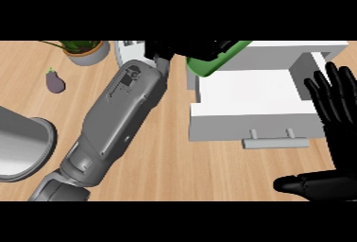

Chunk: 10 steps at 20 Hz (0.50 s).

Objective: Pick up the cup, place it into the drawer and close the drawer

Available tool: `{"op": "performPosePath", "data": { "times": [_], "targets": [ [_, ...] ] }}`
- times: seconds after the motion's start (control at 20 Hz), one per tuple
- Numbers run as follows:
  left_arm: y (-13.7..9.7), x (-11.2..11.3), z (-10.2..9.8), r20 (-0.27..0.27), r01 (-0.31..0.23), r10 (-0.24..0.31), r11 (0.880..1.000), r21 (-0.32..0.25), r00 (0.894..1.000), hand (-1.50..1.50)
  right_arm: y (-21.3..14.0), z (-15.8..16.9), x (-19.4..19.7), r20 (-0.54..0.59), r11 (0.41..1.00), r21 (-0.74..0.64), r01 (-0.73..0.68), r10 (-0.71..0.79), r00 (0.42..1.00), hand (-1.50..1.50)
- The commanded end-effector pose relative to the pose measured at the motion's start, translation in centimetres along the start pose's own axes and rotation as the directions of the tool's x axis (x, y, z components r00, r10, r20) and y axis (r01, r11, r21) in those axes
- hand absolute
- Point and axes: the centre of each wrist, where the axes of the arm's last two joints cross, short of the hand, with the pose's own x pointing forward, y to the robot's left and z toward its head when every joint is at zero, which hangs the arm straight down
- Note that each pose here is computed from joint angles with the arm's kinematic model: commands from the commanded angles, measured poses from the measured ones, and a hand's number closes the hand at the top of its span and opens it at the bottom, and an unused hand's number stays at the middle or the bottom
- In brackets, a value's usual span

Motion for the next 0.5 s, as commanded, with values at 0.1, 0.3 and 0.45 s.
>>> {"op": "performPosePath", "data": {
  "times": [0.1,0.3,0.45],
  "targets": [
    [-1.1,-1.8,-0.4,-0.053,0.033,-0.033,0.999,-0.002,0.998,1.50,-0.2,-1.2,0.1,0.003,1.000,0.007,-0.003,0.003,1.000,-1.50],
    [-2.4,-2.7,-0.2,-0.080,0.056,-0.054,0.998,0.016,0.995,1.50,0.2,0.2,-1.5,0.028,0.999,0.027,0.021,-0.021,0.999,-1.50],
    [-1.4,-4.3,0.0,-0.101,0.088,-0.088,0.996,-0.004,0.991,1.50,0.4,-0.1,1.2,0.016,0.999,0.046,0.013,-0.014,1.000,-1.50]
  ]
}}
